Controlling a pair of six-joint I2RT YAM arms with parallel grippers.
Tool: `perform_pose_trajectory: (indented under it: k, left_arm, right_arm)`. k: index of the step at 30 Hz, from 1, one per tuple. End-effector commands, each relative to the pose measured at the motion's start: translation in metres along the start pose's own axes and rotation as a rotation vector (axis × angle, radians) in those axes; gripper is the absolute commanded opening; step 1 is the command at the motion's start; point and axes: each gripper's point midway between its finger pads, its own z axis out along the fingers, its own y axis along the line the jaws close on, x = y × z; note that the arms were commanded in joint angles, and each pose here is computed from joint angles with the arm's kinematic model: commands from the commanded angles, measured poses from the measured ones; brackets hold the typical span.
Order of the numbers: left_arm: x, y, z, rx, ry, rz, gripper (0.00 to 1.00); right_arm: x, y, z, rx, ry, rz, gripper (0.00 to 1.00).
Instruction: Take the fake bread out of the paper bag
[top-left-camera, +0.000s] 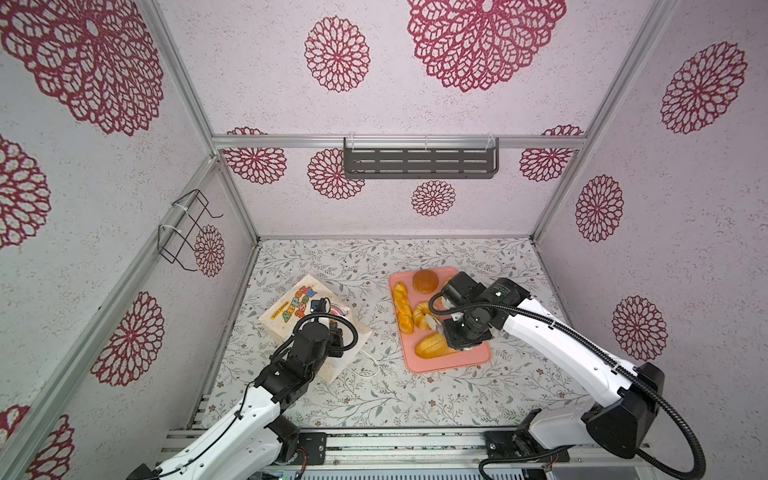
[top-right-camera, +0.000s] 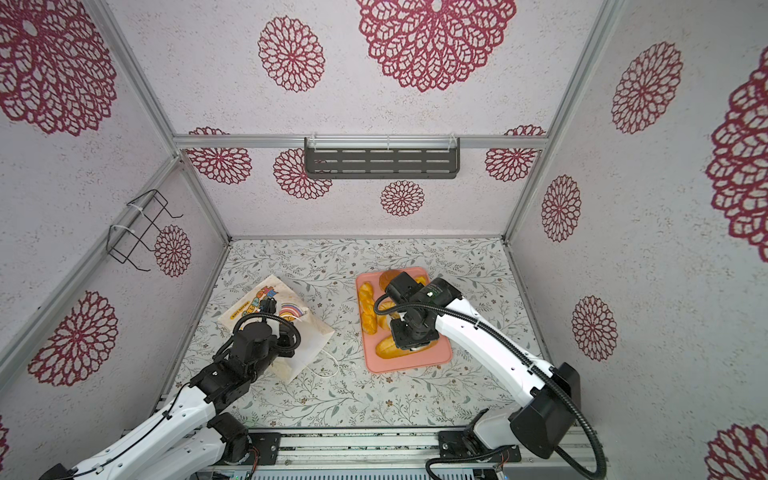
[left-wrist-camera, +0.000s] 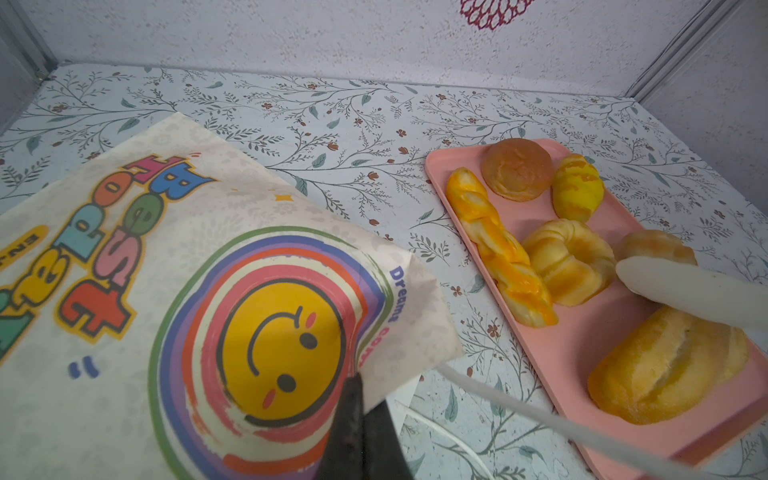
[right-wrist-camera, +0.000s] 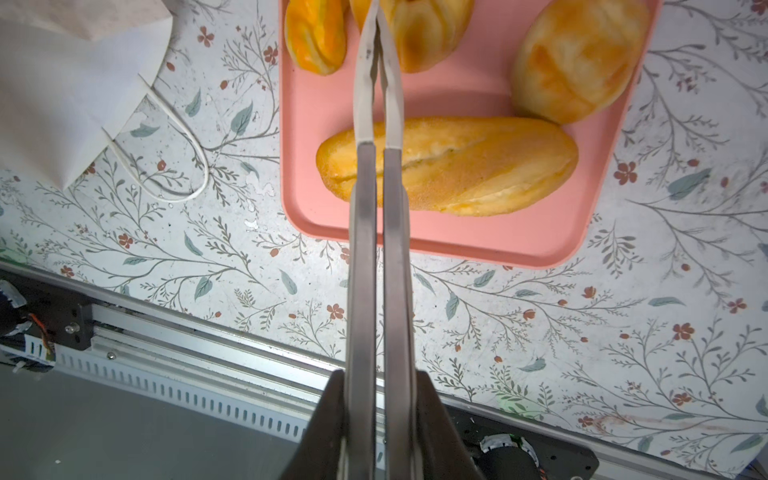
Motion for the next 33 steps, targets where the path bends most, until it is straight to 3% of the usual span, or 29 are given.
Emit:
perform_pose_trajectory:
  k: [1, 9, 22, 28, 33]
  left_arm:
    - [-0.004, -0.006, -0.001, 0.018, -0.014, -0.006, 0.0]
    - [-0.003, -0.007, 0.003, 0.017, -0.008, 0.001, 0.0]
    - [-0.003, -0.011, 0.003, 0.021, -0.004, 0.007, 0.0]
    - [-0.002, -0.008, 0.002, 0.012, -0.008, 0.012, 0.0]
    - [0.001, -0.011, 0.006, 0.022, 0.001, 0.007, 0.0]
  right_arm:
    - [-0.006, -0.004, -0.01, 0.02, -0.021, -0.023, 0.0]
    - [0.011, 0.02, -0.001, -0.046, 0.028, -0.077, 0.0]
    - [0.03, 0.001, 0.027, 0.073, 0.155, -0.134, 0.0]
    - [0.042, -0.007, 0.009, 0.07, 0.132, -0.098, 0.0]
    - [0.037, -0.005, -0.012, 0.02, 0.03, -0.039, 0.0]
